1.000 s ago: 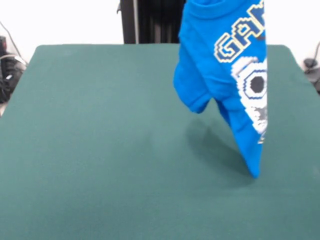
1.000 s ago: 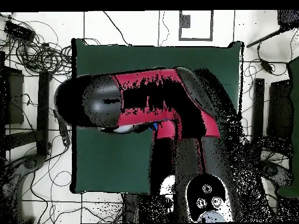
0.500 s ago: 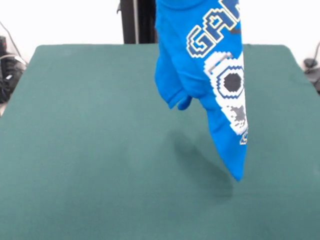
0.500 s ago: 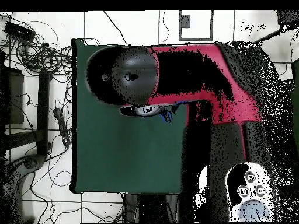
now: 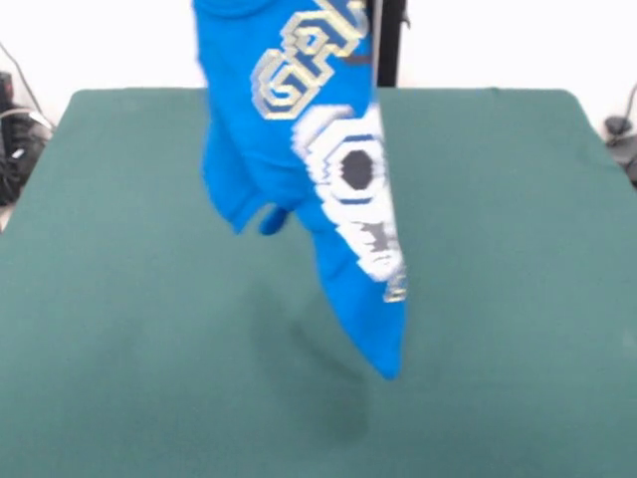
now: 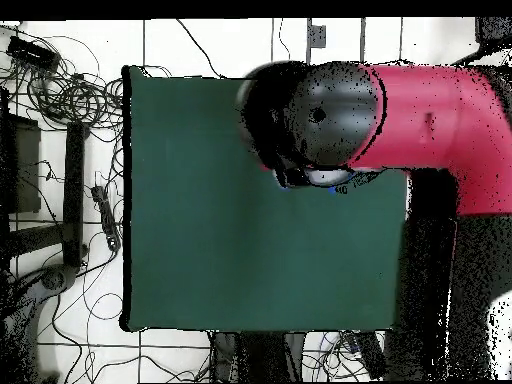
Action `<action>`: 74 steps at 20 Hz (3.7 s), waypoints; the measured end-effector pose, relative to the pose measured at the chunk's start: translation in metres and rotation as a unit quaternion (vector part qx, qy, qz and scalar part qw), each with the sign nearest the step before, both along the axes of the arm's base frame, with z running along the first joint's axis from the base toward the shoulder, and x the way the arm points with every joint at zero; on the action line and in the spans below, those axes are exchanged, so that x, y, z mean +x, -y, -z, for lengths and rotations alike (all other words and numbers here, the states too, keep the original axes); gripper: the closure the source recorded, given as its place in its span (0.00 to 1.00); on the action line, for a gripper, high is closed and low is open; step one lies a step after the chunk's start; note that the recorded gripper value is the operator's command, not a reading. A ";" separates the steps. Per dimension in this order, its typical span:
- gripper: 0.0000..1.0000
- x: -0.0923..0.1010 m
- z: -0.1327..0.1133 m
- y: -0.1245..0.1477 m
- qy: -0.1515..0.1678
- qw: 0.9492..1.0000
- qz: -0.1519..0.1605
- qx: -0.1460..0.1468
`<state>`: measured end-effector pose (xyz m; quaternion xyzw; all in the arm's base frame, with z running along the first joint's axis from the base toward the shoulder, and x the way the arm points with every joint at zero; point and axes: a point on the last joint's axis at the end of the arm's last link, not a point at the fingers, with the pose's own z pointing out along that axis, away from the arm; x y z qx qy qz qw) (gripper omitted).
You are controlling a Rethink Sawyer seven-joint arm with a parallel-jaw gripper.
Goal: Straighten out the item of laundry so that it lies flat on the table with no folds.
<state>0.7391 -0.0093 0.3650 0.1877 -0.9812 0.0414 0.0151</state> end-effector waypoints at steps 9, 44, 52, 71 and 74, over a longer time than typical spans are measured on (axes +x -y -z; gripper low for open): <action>1.00 -0.006 0.001 0.088 -0.005 1.000 -0.006 -0.001; 1.00 -0.002 -0.004 0.136 0.045 0.996 -0.074 -0.027; 1.00 -0.016 0.016 0.125 0.074 0.992 -0.093 -0.035; 1.00 -0.020 -0.010 0.120 0.127 0.982 -0.115 -0.084; 1.00 -0.020 -0.012 0.120 0.128 0.981 -0.114 -0.085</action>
